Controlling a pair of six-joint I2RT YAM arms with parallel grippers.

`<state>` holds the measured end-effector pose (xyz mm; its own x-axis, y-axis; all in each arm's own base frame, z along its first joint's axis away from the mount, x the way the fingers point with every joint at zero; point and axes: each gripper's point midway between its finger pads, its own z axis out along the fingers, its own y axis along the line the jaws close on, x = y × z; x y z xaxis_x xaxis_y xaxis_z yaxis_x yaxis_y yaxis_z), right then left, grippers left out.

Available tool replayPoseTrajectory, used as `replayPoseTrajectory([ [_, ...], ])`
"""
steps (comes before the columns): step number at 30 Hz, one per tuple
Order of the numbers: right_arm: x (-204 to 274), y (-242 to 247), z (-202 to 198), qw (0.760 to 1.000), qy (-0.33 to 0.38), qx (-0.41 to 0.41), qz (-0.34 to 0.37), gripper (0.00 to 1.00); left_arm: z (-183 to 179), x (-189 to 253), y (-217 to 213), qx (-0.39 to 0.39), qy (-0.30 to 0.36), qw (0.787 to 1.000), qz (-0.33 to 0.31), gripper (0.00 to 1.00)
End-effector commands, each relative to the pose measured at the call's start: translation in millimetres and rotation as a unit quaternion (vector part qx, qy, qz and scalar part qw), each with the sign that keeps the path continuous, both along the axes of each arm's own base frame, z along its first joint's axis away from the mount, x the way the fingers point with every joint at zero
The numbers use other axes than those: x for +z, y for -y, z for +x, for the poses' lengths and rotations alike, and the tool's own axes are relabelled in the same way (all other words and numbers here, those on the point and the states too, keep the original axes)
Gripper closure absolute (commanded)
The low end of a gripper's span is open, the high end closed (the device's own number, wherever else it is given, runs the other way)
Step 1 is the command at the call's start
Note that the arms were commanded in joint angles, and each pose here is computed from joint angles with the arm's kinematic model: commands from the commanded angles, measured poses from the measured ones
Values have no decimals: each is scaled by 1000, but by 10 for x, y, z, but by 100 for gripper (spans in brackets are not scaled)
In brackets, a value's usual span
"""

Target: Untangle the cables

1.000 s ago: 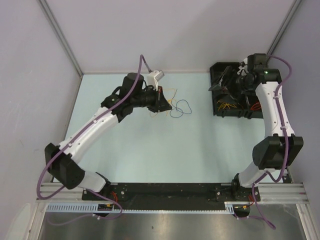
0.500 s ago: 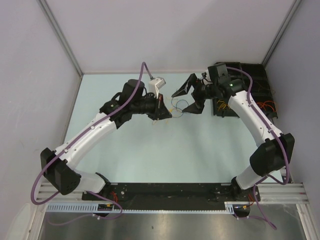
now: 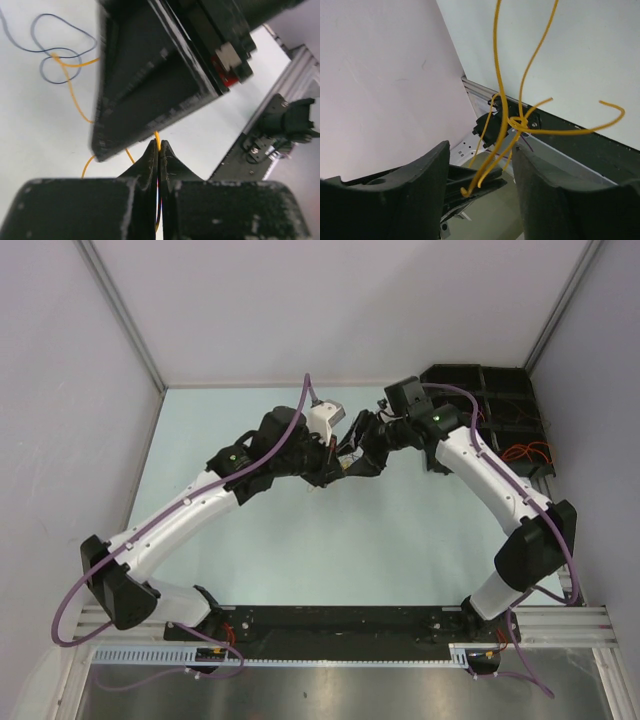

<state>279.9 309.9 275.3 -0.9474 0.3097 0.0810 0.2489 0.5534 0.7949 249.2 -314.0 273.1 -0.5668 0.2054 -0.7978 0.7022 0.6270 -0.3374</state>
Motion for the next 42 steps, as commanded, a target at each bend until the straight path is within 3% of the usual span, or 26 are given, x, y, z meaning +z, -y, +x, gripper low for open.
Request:
replayPoseTrajectory([
  [1, 70, -59, -4, 1000, 3, -4, -3, 55, 116, 300, -144, 38, 61, 997, -2, 100],
  [3, 57, -61, 11, 1000, 4, -5, -5, 69, 121, 295, -158, 42, 63, 997, -2, 100],
  [5, 59, -66, 38, 1000, 8, -8, -6, 97, 115, 301, -157, 41, 63, 997, -2, 100],
  [7, 71, -67, 72, 1000, 10, -11, -8, 100, 93, 312, -153, 38, 61, 997, -7, 98],
  [9, 81, -52, 107, 1000, 16, -11, -11, 100, 80, 299, -149, 39, 57, 998, -11, 89],
  [12, 96, 58, 254, 999, 30, -23, -19, 100, 26, 327, -141, 33, 53, 998, -24, 51],
  [13, 102, 119, 314, 999, 34, -30, -22, 100, 12, 345, -156, 34, 53, 998, -26, 33],
  [16, 160, 407, 624, 995, 62, -60, -39, 100, -26, 366, -205, 40, 48, 998, -26, 1],
  [23, 397, 1110, 1479, 976, 128, -138, -107, 100, -60, 407, -443, 81, 59, 995, -18, 0],
  [30, 245, 1900, 2251, 942, 171, -243, -157, 100, -100, 383, -520, 93, 52, 994, -18, 0],
  [42, -156, 2691, 3161, 906, 188, -352, -142, 100, 133, 510, -628, 131, 87, 987, 24, 1],
])
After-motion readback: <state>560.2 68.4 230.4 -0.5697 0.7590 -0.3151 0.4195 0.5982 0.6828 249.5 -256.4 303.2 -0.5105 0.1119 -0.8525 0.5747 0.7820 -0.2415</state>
